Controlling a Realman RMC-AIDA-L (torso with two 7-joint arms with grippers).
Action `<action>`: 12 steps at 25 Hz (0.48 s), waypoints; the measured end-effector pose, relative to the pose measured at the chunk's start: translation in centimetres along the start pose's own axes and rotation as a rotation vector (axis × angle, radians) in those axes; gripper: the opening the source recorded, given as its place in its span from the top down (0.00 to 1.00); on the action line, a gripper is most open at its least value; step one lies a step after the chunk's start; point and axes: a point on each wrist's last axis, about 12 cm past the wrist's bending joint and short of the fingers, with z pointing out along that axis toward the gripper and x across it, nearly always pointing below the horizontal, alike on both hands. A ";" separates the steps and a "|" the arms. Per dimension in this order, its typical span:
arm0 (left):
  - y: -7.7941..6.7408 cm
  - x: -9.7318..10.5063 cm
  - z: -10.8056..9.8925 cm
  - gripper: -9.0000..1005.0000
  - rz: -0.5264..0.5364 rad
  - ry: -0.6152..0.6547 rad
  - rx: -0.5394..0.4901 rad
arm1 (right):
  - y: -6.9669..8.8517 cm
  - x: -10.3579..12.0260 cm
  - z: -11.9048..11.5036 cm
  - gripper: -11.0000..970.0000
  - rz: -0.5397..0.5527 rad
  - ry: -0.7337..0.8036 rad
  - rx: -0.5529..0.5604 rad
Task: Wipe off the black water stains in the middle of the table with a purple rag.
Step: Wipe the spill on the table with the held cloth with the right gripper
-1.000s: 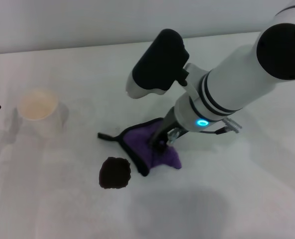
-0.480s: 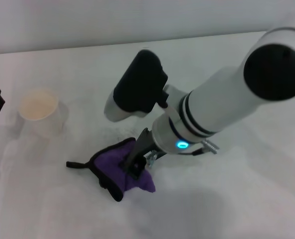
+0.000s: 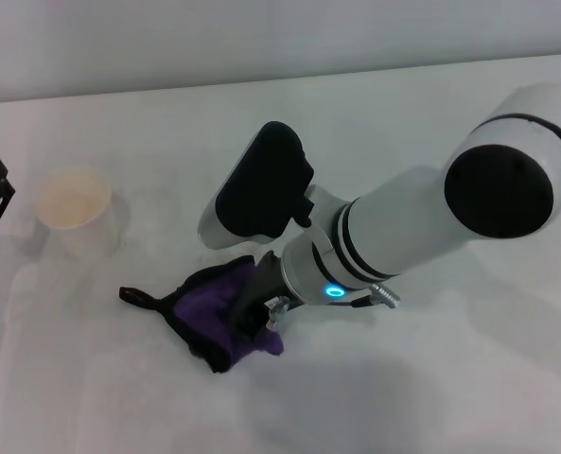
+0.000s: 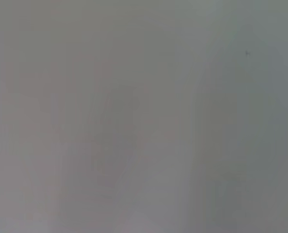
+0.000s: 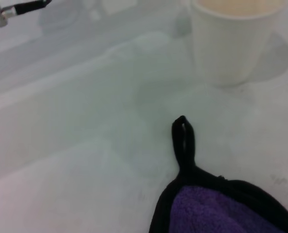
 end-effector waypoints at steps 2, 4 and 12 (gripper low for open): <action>0.0 0.0 0.0 0.14 0.000 0.000 0.000 | -0.3 0.0 0.2 0.93 0.004 -0.012 0.011; 0.0 0.0 0.0 0.14 0.000 0.000 -0.001 | -0.6 0.1 0.3 0.93 0.010 -0.019 0.023; 0.1 0.1 -0.2 0.14 -0.001 0.003 -0.007 | -2.3 0.5 0.7 0.93 0.045 -0.081 0.087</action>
